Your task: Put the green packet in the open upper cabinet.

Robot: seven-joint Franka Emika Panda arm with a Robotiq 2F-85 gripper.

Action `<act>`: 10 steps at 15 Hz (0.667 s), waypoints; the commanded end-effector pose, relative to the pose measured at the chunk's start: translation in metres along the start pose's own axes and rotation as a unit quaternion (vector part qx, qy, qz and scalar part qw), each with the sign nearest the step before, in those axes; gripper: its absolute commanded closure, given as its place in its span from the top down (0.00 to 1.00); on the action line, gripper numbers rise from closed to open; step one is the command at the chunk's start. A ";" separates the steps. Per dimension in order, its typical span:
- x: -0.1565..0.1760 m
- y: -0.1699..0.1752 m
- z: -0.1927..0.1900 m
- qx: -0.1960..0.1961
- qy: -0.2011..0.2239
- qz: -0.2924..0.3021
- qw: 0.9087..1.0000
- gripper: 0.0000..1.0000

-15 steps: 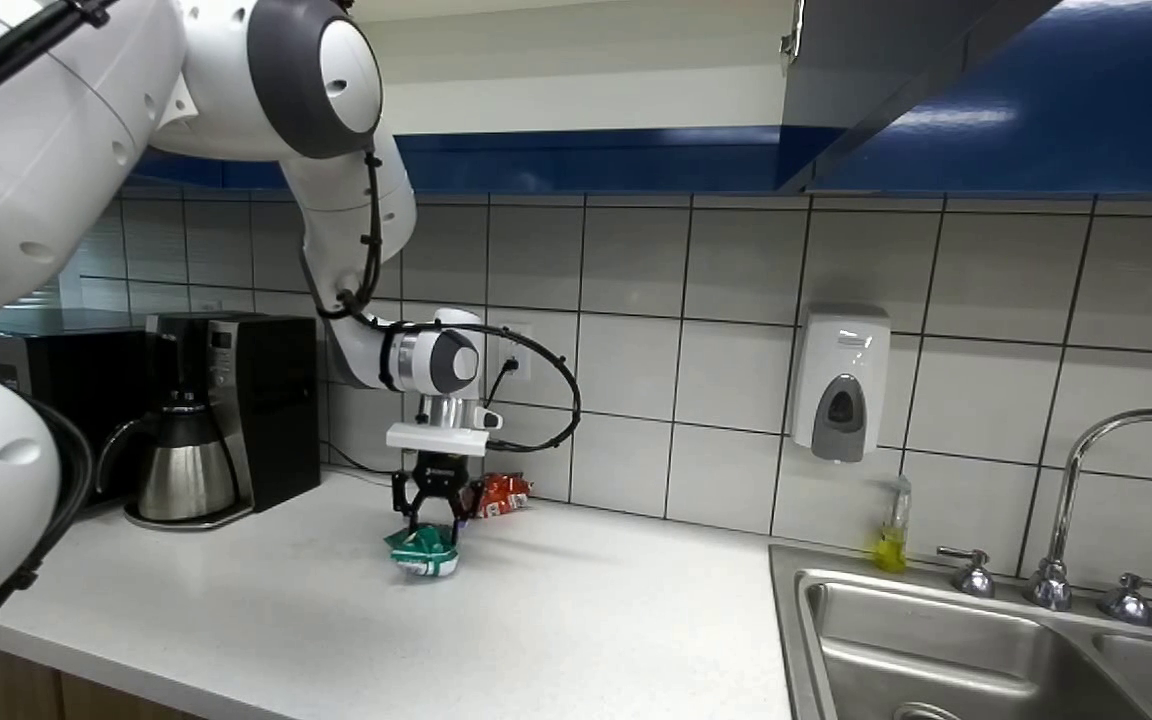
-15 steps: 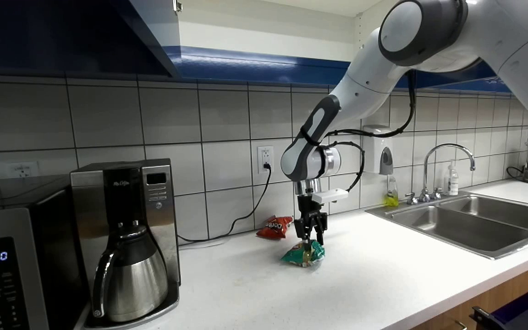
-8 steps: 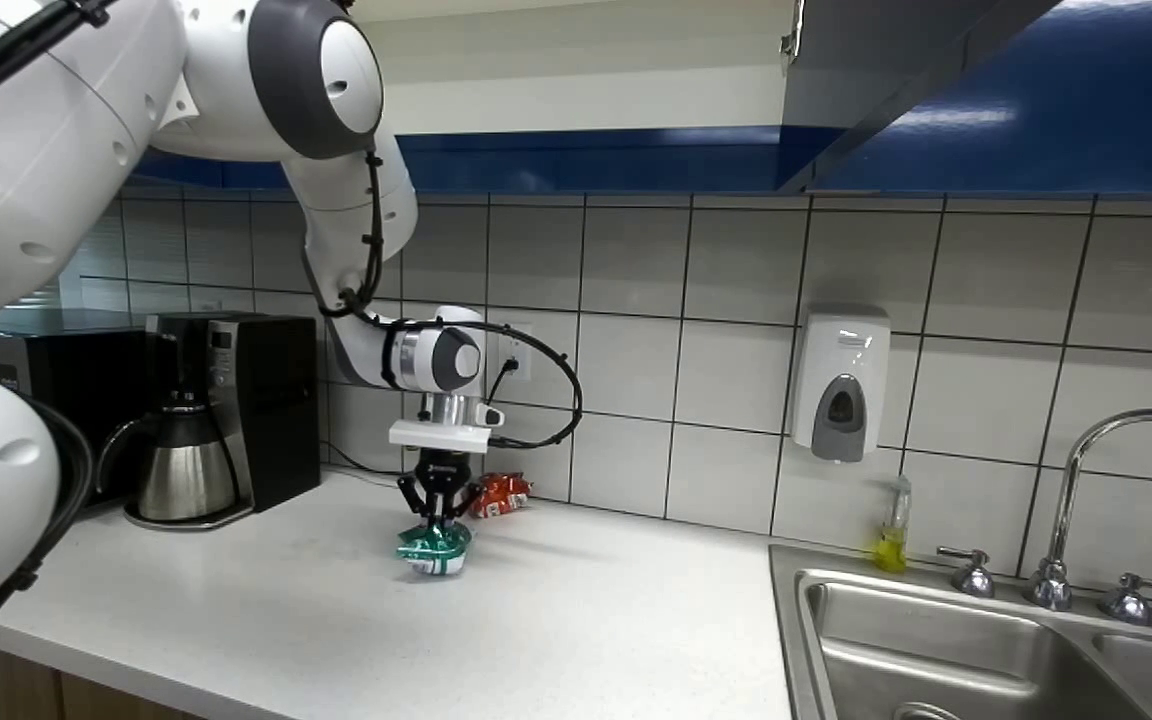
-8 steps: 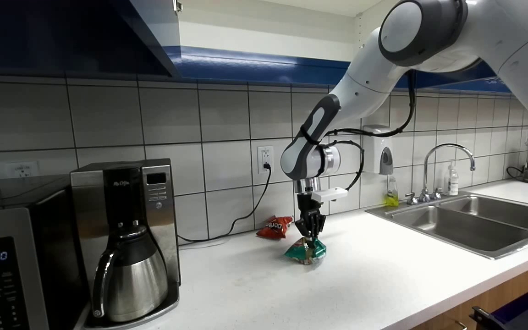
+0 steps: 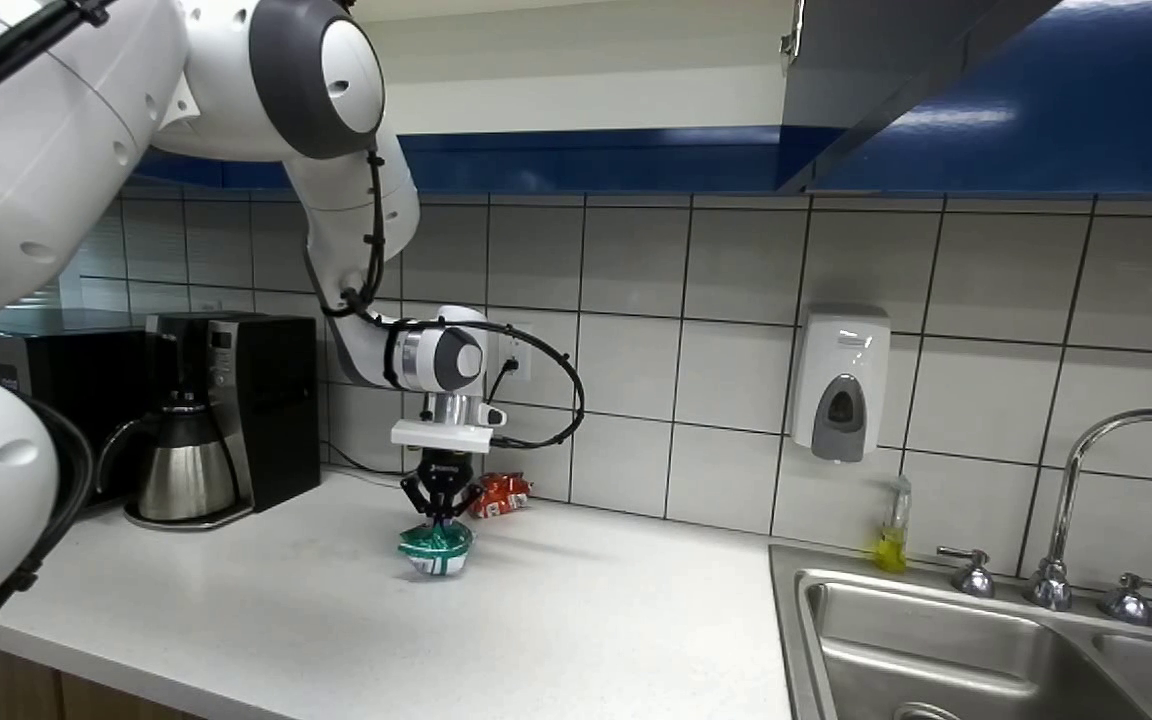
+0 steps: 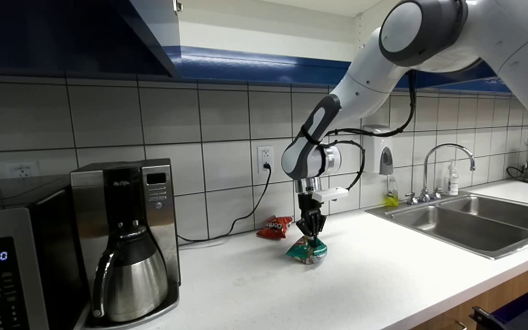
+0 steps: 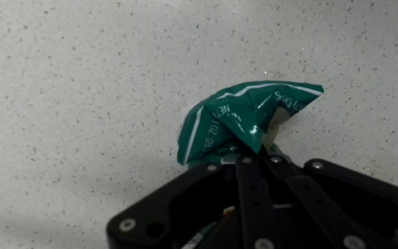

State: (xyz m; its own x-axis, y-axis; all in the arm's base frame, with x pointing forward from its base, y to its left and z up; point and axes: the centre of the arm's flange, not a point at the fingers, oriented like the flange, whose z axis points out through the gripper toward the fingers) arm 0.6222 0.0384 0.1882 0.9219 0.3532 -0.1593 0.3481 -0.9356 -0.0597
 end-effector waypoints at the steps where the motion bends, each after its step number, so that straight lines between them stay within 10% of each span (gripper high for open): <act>1: -0.004 0.002 -0.005 0.002 0.005 -0.004 1.000 0.00; 10: -0.009 -0.005 -0.035 -0.004 0.023 -0.005 1.000 0.00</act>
State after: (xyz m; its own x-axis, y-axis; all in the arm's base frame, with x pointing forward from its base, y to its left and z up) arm 0.6251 0.0414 0.2026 0.9239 0.3573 -0.1371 0.3530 -0.9340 -0.0551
